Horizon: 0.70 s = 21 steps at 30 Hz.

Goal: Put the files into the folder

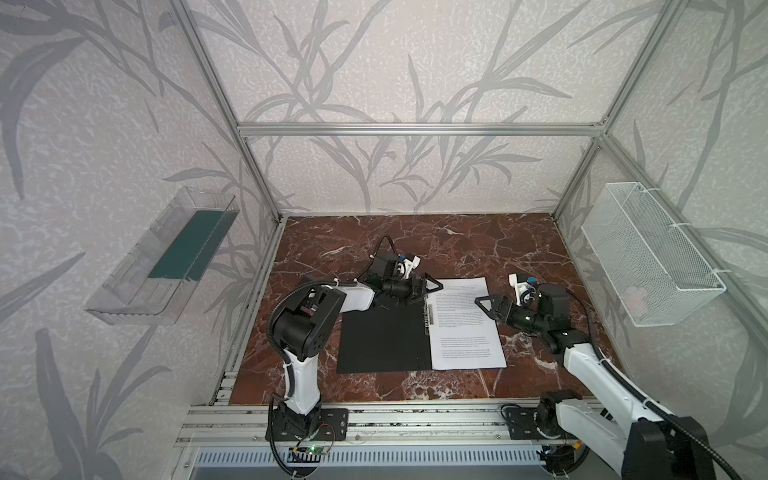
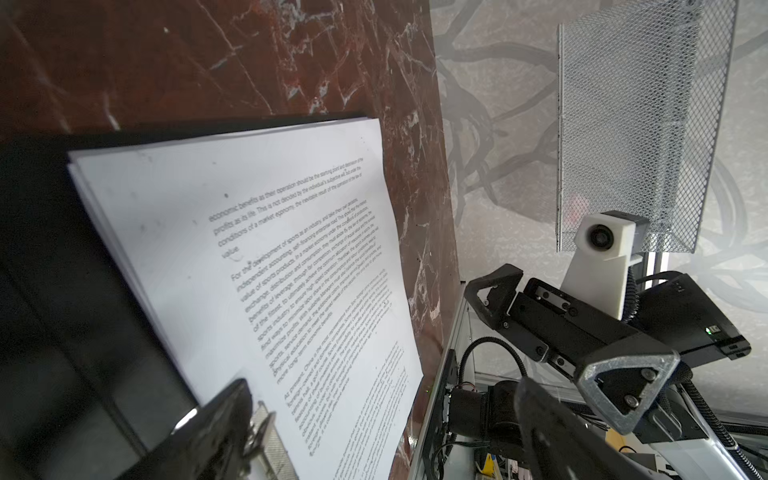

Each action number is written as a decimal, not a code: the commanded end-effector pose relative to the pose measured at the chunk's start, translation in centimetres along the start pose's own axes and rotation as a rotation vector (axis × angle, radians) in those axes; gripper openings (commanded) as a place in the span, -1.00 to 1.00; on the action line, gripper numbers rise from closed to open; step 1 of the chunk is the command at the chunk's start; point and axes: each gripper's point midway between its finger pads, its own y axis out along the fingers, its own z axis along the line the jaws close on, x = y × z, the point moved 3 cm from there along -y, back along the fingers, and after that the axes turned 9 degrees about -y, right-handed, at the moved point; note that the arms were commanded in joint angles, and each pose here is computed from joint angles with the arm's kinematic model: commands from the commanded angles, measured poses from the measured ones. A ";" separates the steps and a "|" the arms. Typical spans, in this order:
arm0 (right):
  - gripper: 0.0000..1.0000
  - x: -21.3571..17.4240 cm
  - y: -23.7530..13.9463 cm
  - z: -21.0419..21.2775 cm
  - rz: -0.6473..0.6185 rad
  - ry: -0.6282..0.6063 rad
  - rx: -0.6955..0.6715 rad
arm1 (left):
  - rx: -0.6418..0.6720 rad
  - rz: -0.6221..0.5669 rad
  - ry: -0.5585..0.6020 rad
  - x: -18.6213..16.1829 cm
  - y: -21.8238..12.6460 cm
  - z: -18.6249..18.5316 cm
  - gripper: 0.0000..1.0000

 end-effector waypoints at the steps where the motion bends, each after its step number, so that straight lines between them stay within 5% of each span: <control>1: 0.98 -0.1 -0.1 0.1 -0.005 -0.009 0.000 | -0.051 0.000 0.050 -1.1 -0.4 -2.3 0.98; 11: 0.98 0.1 -0.4 -0.2 -0.025 -0.002 -0.035 | -0.046 0.031 0.065 -5.1 0.2 -2.2 0.98; 21: 0.98 0.1 -0.5 -0.4 -0.027 0.016 -0.047 | -0.077 -0.003 0.126 -3.8 -1.2 -6.3 0.98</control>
